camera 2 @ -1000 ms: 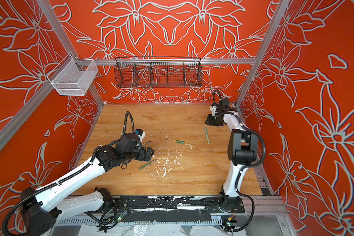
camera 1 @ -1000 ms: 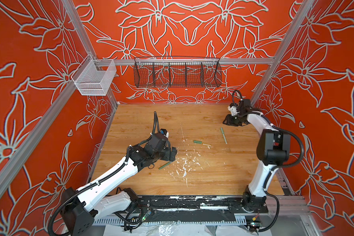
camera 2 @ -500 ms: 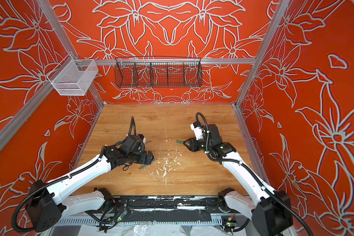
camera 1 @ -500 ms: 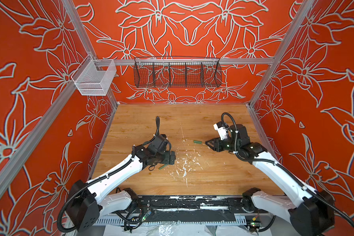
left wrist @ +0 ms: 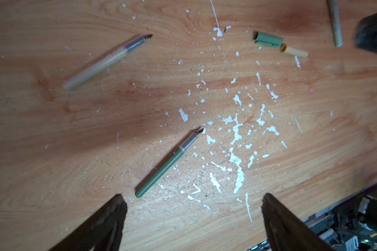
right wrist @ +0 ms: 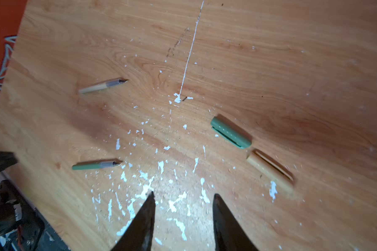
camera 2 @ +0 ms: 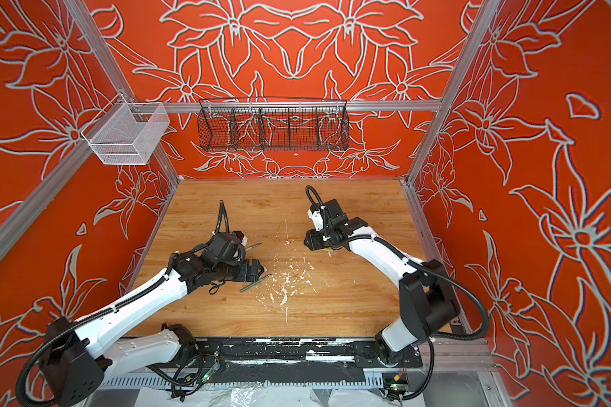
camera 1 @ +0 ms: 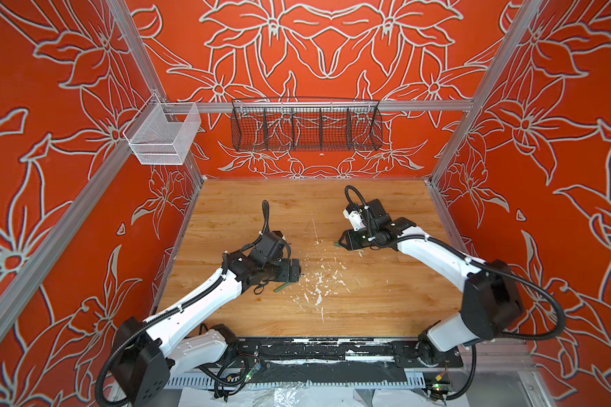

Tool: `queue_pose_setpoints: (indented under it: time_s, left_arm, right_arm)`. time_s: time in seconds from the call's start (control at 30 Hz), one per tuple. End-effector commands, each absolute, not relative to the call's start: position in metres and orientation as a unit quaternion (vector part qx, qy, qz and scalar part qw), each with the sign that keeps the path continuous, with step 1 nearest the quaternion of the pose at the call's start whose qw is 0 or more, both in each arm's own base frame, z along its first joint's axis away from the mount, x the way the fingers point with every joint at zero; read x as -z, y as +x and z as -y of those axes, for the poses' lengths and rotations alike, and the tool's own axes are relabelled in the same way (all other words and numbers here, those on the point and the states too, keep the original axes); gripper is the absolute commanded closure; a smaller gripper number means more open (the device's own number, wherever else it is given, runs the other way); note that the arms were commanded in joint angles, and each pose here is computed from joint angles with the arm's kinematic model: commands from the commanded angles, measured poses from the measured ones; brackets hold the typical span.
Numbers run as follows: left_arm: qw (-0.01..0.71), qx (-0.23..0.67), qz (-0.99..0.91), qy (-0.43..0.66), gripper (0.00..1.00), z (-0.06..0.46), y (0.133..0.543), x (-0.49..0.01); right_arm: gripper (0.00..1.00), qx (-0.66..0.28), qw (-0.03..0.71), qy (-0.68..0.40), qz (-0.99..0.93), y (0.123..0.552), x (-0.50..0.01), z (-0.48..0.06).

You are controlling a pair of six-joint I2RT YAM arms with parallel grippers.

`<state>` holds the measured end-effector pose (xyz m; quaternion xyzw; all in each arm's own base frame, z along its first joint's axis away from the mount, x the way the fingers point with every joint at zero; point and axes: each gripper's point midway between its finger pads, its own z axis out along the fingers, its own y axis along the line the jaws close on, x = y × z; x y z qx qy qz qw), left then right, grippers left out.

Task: Insert pens into pen caps
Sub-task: Rotate the pen cap at the center of the table.

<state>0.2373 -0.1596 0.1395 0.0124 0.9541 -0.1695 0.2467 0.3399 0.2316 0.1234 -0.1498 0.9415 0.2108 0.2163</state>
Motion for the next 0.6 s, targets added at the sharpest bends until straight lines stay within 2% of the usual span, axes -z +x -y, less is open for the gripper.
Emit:
queue_pose_setpoints:
  time_s: [0.0, 0.2, 0.57]
  left_arm:
    - [0.27, 0.157, -0.95, -0.013, 0.03, 0.144, 0.235, -0.144]
    - [0.294, 0.166, -0.941, -0.009, 0.03, 0.141, 0.232, -0.155]
    - [0.301, 0.164, -0.939, -0.01, 0.03, 0.136, 0.228, -0.156]
  right_arm:
    - [0.54, -0.202, 0.202, -0.18, -0.941, 0.357, -0.107, -0.245]
    - [0.53, -0.18, 0.192, -0.197, -0.944, 0.381, -0.087, -0.253]
    - [0.52, -0.152, 0.155, -0.199, -0.956, 0.389, -0.055, -0.25]
